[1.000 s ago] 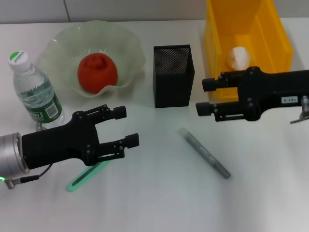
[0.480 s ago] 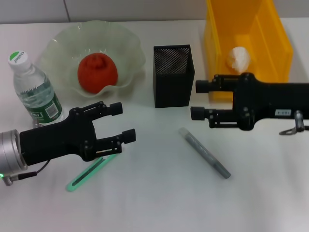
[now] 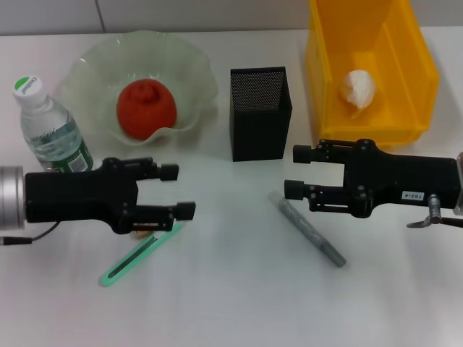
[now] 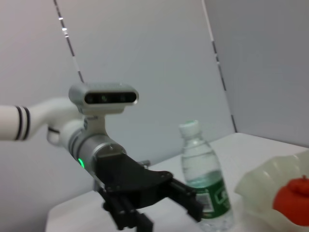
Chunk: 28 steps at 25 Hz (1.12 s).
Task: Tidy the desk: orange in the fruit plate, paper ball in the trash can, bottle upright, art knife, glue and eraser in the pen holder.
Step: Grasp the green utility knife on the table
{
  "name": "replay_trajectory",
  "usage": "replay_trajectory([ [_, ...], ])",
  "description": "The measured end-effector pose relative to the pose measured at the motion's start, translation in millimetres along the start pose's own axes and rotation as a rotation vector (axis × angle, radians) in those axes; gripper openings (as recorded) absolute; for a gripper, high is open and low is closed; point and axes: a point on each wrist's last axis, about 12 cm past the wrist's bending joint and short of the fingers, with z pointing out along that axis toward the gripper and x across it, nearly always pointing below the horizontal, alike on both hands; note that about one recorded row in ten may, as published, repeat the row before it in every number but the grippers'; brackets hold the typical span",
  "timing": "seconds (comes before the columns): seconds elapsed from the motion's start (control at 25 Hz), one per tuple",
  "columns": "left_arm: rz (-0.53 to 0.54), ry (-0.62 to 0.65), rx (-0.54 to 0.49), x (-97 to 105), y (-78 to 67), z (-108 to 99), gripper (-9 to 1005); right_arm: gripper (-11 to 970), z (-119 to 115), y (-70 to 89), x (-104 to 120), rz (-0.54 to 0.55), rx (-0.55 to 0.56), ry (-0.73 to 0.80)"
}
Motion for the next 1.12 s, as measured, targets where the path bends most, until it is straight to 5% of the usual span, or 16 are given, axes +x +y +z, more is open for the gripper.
replay_trajectory([
  [0.32,-0.124,0.448,-0.061,-54,12.0,24,769,688,-1,-0.2,11,0.029,0.029,0.001],
  [0.56,-0.077,0.704,-0.119,-78,5.7,57,766,688,1,-1.1,20,0.047,0.045,0.004],
  [1.12,0.042,0.865,-0.220,-86,-3.7,93,761,689,3,-0.5,26,0.061,0.054,0.006],
])
